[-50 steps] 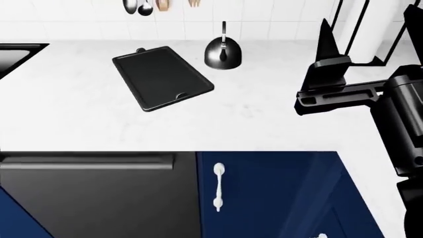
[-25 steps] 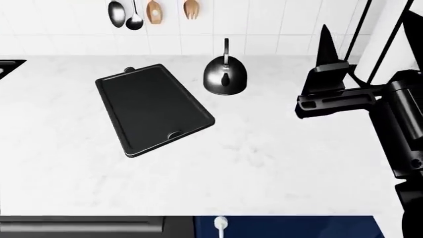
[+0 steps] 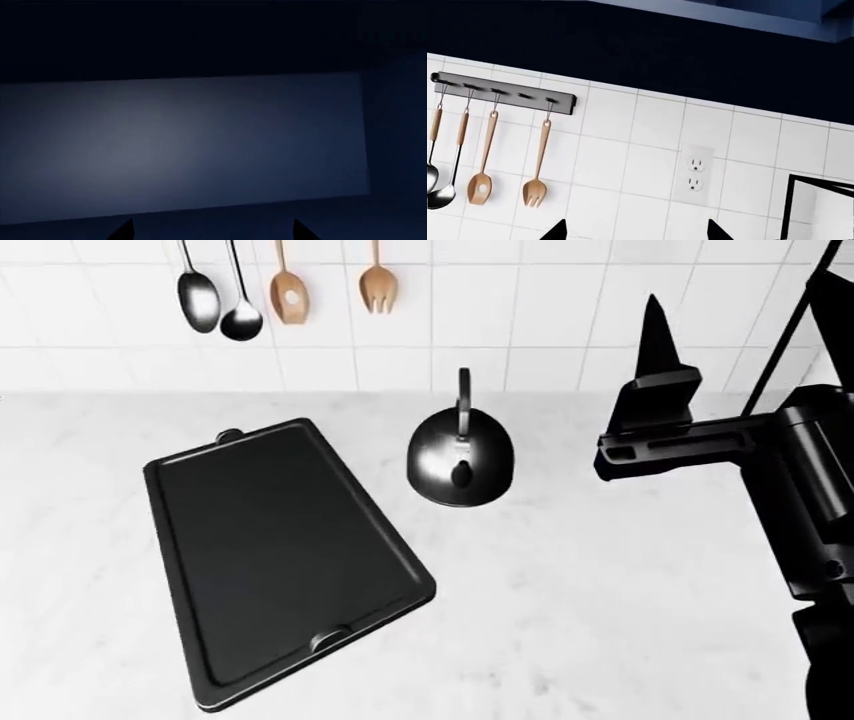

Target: Pick the kettle from the counter and place it on the tray. Then pick the mug from the cabinet and place it on the tray. Then close the cabinet doors.

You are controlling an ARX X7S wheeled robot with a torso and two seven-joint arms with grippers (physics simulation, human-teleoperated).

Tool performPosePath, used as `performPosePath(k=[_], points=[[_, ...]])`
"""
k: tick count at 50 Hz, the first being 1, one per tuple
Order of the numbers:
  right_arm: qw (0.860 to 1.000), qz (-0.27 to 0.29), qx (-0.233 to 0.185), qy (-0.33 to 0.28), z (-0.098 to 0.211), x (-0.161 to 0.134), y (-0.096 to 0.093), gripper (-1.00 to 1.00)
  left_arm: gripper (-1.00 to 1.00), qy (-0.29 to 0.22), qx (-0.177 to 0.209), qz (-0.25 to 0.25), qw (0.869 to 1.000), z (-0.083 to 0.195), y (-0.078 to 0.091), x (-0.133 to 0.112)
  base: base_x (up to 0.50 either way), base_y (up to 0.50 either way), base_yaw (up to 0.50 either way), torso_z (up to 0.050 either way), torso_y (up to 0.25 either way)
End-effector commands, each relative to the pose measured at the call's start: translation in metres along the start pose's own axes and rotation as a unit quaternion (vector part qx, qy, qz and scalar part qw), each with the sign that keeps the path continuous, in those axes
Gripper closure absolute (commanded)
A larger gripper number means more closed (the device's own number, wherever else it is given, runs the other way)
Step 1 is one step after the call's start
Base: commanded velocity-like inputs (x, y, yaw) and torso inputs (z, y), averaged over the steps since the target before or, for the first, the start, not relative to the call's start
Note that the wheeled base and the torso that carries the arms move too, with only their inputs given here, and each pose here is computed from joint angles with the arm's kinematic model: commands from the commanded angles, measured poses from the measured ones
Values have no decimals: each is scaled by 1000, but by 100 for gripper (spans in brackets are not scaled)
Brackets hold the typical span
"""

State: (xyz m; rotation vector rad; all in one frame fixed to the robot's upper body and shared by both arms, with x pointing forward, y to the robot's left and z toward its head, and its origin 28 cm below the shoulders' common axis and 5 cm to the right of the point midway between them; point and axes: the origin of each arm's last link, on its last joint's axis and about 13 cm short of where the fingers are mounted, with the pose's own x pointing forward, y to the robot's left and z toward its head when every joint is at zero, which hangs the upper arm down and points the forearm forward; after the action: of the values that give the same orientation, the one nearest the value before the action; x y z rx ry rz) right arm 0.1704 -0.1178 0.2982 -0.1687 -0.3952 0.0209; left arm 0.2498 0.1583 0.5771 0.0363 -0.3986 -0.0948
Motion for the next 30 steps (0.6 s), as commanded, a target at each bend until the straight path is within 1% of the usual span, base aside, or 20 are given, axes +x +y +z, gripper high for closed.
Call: performPosePath(k=[1,2,5,9,13,27,30], points=[[1000,0,1,0,-1,0,0,-100,-100,2,0,-8,1000,-1,-4,0,500,0,0,0,0],[1000,-3,-2,-1,-1,0,0,-100,-100,3,0,-9,1000,-1,-4,0,500,0,0,0,0],[1000,-7,-2,-5,-2,0,0,-100,-100,10,-7,-13,1000,-4,-4,1,0,0,0,0,5],[1000,-6,-2,-4,-4,1,1,-100,-100,42,-33,-31,998,-13,-6,2,0,0,0,0,0],[1000,-3,-1,-2,-6,2,2,-100,-100,66,-44,-43,996,-24,-9,4,0,0,0,0,0],[1000,1,3,4,-13,4,4,-100,-100,144,-35,-46,988,-76,-11,18,0,0,0,0,0],[1000,1,5,6,-15,4,4,-100,-100,154,-34,-42,987,-85,-10,21,-4,0,0,0,0]])
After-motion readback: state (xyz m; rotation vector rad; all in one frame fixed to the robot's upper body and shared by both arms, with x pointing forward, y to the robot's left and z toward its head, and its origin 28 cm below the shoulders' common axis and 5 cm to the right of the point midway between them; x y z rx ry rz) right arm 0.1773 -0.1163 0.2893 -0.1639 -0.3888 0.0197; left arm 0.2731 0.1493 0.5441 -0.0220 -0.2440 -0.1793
